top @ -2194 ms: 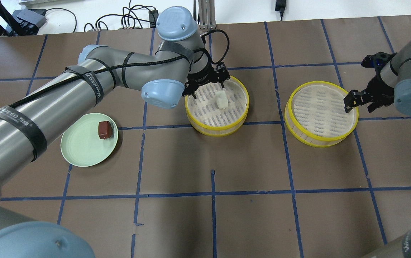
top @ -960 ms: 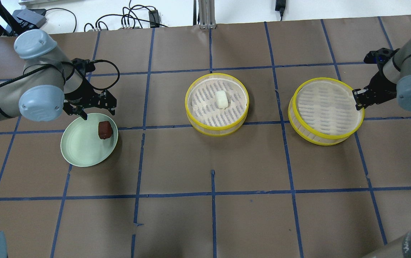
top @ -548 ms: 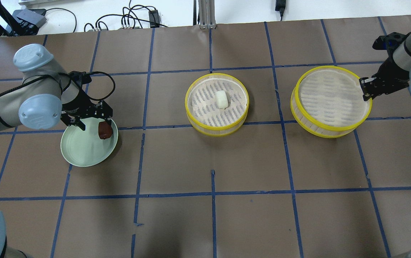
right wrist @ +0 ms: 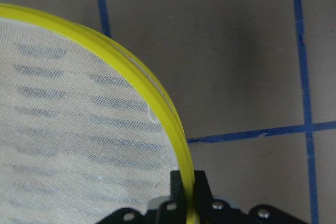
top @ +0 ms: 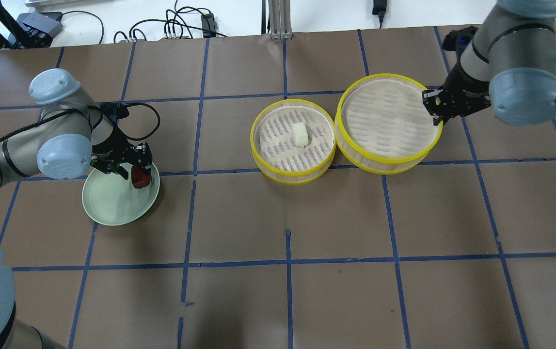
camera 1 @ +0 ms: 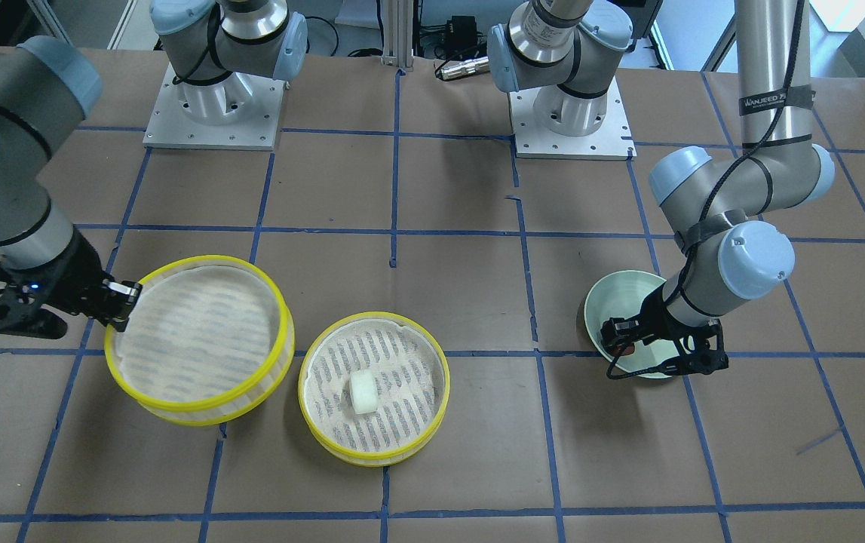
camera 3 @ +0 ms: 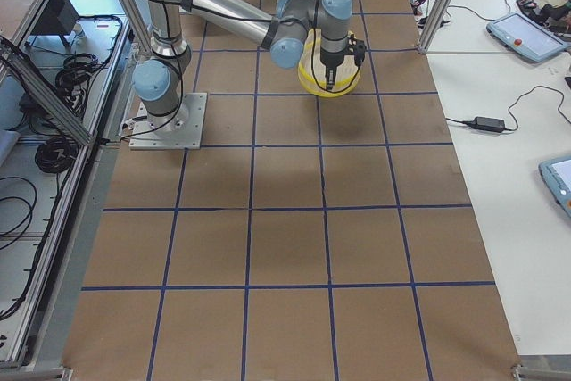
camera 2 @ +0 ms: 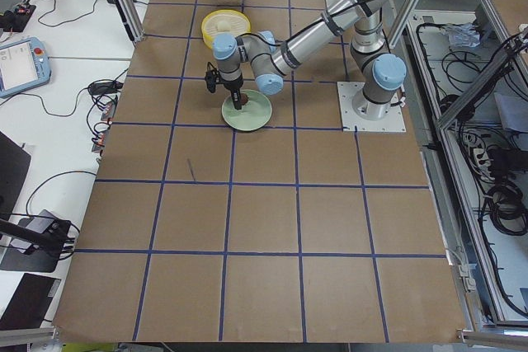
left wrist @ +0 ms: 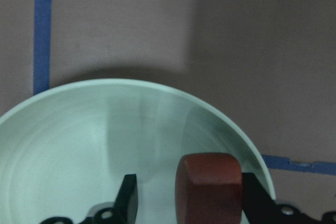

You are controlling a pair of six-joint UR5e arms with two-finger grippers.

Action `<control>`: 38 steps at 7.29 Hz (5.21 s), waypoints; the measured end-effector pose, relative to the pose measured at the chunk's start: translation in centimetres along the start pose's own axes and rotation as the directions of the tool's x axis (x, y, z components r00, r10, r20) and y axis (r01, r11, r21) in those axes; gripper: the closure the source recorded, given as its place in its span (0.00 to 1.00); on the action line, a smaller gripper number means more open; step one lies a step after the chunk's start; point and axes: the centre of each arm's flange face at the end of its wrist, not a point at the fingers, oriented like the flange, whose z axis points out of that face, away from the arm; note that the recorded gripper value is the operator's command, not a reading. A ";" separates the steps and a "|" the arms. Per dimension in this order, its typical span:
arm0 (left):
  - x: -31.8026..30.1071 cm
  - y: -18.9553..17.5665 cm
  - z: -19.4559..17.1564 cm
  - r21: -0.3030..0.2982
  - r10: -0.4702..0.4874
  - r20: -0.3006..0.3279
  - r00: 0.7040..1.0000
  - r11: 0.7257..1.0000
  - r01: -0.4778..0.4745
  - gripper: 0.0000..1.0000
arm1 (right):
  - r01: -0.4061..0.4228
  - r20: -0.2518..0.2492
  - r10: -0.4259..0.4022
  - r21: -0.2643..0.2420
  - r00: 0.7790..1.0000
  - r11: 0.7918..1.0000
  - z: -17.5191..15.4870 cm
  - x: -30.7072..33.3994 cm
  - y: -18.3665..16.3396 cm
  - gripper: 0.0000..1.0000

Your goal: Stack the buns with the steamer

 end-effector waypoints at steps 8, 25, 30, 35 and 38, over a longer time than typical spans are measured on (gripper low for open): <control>6.0 0.2 -11.7 0.041 0.022 0.016 1.000 0.999 -0.023 0.92 | -0.092 -0.059 0.092 0.002 0.994 0.996 4.0 -17.6 2.5 0.93; 9.7 0.8 -13.5 0.051 0.014 0.024 1.000 0.999 -0.015 0.92 | -0.061 -0.067 0.059 -0.022 0.996 0.998 5.4 -18.6 -0.1 0.84; 9.7 0.9 -13.6 0.053 0.014 0.022 1.000 0.998 -0.015 0.92 | -0.064 -0.062 0.063 -0.021 0.996 0.998 5.4 -18.7 -0.1 0.45; 11.4 0.3 -15.7 0.079 -0.025 0.004 1.000 0.997 0.024 0.91 | -0.092 -0.013 0.092 0.019 0.996 0.996 0.5 -17.1 -1.2 0.10; 20.3 1.9 -19.6 0.103 -0.088 -0.060 0.994 0.990 0.094 0.90 | -0.077 -0.026 0.075 -0.058 0.997 0.995 -9.6 -7.8 1.5 0.00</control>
